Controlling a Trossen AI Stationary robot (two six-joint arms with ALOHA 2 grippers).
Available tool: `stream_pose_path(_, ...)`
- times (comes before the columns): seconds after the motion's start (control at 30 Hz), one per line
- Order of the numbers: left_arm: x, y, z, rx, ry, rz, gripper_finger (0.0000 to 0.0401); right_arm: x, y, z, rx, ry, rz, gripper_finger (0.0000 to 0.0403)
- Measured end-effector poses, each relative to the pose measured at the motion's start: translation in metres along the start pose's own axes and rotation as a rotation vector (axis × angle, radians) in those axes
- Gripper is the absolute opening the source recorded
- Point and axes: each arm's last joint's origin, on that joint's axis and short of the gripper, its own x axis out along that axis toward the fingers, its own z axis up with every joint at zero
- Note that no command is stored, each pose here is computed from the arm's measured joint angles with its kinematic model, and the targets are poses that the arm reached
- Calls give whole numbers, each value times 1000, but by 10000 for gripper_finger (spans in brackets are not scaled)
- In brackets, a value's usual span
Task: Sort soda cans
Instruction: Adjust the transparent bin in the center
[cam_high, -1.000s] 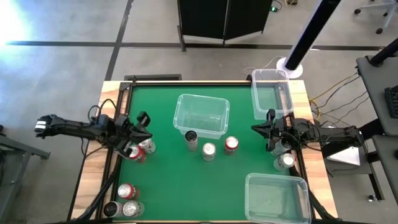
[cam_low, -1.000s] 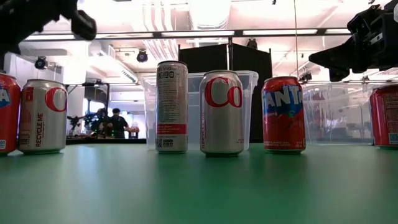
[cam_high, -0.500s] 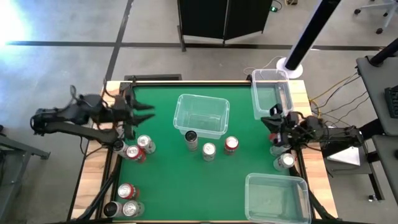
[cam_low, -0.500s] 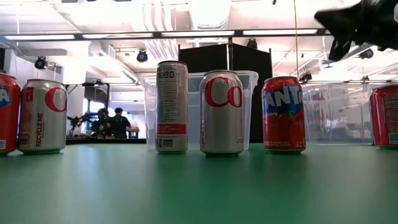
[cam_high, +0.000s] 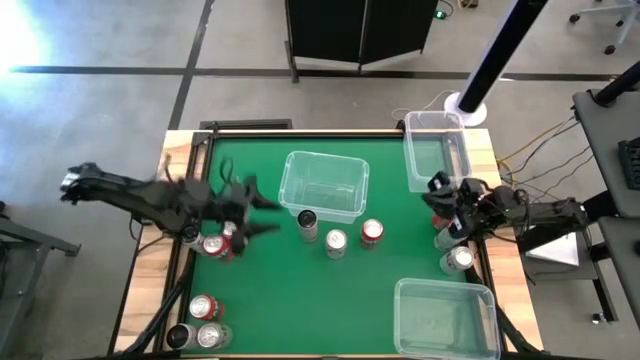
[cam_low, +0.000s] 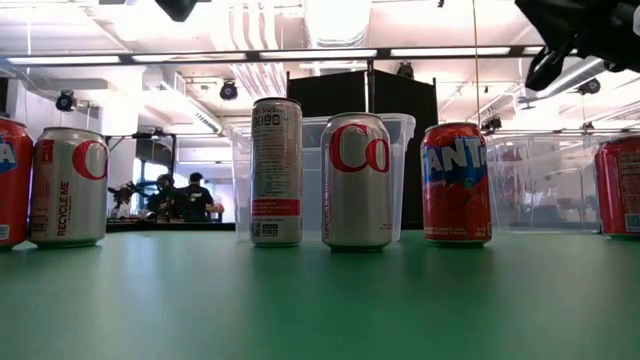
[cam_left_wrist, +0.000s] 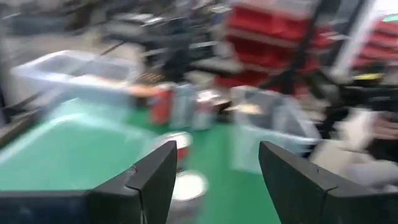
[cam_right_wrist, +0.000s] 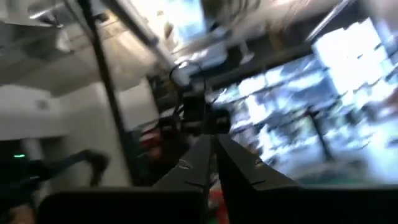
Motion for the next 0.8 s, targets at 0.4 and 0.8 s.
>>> stream_pose_path(0.4,43,-19,-26,34,148,325,212,49,19,-24,-85,339,-35,197)
stream_pose_path(0.8,54,-38,-2,132,226,390,212,117,37,-8,-250,627,-143,270)
